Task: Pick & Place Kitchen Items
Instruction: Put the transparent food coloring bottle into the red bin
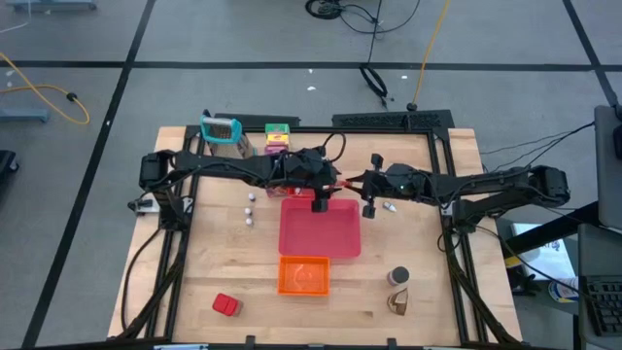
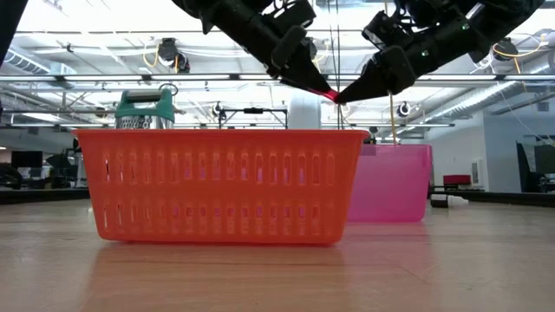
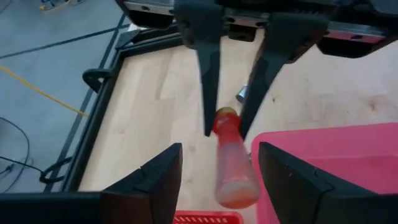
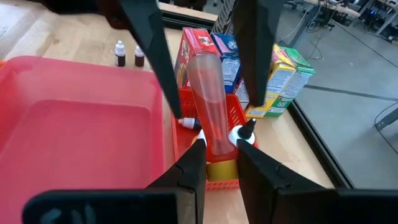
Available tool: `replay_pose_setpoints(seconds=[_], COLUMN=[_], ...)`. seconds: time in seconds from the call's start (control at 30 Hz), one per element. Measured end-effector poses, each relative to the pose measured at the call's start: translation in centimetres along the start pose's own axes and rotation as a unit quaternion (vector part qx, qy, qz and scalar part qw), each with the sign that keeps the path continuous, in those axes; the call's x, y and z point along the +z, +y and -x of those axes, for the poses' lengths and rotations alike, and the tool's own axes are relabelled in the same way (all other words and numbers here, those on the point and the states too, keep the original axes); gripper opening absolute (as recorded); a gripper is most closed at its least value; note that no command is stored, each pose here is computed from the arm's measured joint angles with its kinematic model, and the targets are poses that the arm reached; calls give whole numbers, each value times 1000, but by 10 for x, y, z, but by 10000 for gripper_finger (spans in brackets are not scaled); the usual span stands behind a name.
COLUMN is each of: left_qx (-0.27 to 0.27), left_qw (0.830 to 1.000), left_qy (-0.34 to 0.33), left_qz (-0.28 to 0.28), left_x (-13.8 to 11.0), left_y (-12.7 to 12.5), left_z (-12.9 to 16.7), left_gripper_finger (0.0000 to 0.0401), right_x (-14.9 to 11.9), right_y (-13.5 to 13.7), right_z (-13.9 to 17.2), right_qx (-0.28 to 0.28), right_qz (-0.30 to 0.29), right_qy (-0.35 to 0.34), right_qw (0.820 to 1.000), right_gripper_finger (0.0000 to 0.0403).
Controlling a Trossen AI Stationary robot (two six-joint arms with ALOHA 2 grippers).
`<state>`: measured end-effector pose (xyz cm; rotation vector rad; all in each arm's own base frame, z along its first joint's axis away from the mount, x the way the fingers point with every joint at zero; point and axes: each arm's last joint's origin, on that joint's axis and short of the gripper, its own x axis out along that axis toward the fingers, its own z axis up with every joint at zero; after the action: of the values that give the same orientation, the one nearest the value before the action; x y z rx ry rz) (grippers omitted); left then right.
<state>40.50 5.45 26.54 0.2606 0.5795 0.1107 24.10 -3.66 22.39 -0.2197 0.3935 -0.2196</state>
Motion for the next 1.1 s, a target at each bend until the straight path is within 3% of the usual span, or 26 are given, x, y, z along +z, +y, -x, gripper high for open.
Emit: replay_pose_setpoints(seconds=[0.17,0.43,0.7,0.9,1.1], left_qx=[1,-12,3,59,121], left_qw=[1000,1000,1000,996,985], left_qy=[-4,-2,9,63,124], left_qz=[0,-5,-10,-13,17], left_x=[1,0,-1,-8,-7], left_y=[0,-1,0,4,9], left_z=[0,0,0,6,37], left_gripper_finger=[173,52,48,48,48], right_x=[0,0,0,-2,-8], right_y=[0,0,0,0,-2], right_z=[0,0,0,0,0], right_qx=[0,1,-1,-11,-46], right_qz=[-1,-2,-2,-2,3], right_qy=[-2,-1,-2,13,48], right_qw=[1000,1000,1000,1000,998], right_gripper_finger=[60,60,71,119,123])
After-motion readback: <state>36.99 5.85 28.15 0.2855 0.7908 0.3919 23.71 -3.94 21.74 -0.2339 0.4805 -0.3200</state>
